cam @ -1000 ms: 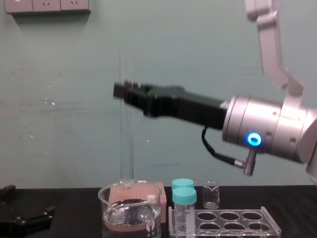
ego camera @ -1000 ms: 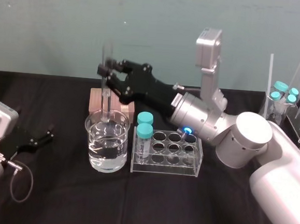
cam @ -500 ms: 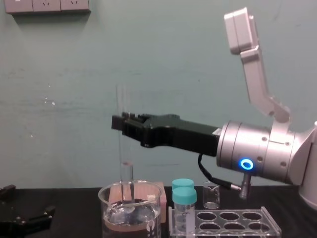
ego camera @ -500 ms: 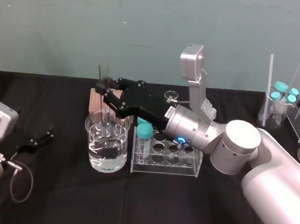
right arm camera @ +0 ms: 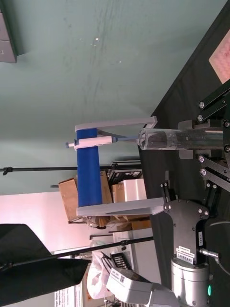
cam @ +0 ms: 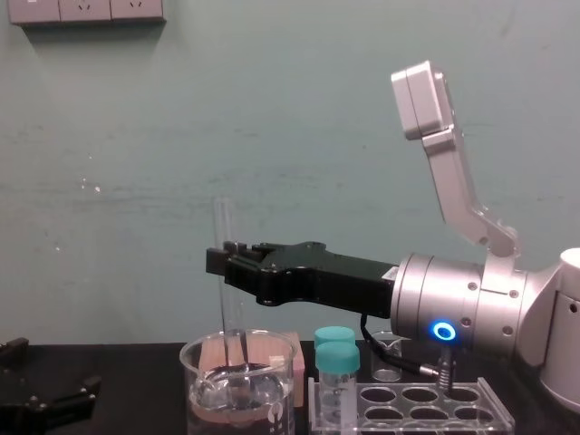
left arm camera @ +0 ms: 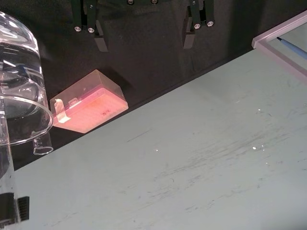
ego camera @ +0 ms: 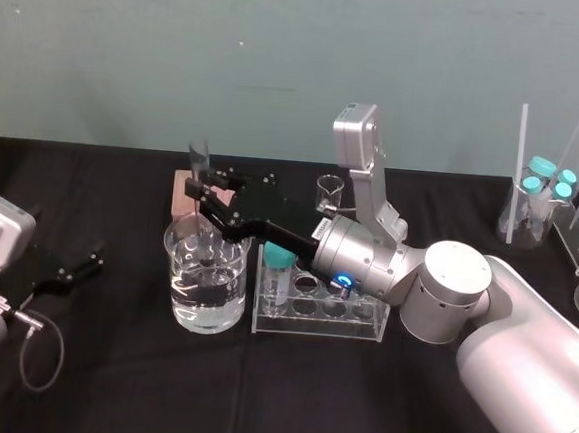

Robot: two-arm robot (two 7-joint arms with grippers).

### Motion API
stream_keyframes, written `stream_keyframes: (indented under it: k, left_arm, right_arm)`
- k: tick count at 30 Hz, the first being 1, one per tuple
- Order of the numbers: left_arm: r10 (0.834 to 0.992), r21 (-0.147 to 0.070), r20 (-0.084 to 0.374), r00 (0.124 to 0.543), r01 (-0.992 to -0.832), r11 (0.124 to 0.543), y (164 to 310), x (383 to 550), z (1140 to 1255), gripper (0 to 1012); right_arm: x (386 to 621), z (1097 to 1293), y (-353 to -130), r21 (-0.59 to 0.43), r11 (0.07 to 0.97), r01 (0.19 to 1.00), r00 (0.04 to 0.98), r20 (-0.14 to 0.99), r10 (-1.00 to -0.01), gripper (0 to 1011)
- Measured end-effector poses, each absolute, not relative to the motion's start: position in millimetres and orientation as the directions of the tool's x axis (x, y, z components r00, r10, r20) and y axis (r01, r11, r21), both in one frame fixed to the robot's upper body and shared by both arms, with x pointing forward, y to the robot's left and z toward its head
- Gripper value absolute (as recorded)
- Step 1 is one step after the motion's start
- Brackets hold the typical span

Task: Hold the test tube with one hand and immerse one end into the beaker, then return it to the test tube rack.

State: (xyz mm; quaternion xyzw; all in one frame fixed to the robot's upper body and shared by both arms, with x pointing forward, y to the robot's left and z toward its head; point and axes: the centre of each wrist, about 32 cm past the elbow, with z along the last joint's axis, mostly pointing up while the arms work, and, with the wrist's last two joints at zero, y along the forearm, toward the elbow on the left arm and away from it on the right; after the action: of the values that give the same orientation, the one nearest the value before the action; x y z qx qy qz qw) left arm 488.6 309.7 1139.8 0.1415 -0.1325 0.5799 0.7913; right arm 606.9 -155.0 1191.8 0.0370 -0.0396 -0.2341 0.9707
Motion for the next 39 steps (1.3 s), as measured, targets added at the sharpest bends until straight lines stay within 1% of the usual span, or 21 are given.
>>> stream_keyframes:
  k: [39]
  left_arm:
    - [0.88, 0.07, 0.374, 0.292, -0.955, 0.287, 309.7, 488.6, 1139.8, 1000]
  right_arm:
    - [607.1, 1186.4, -160.7, 0.073, 0.88, 0.47, 0.88, 0.044, -0.473, 225]
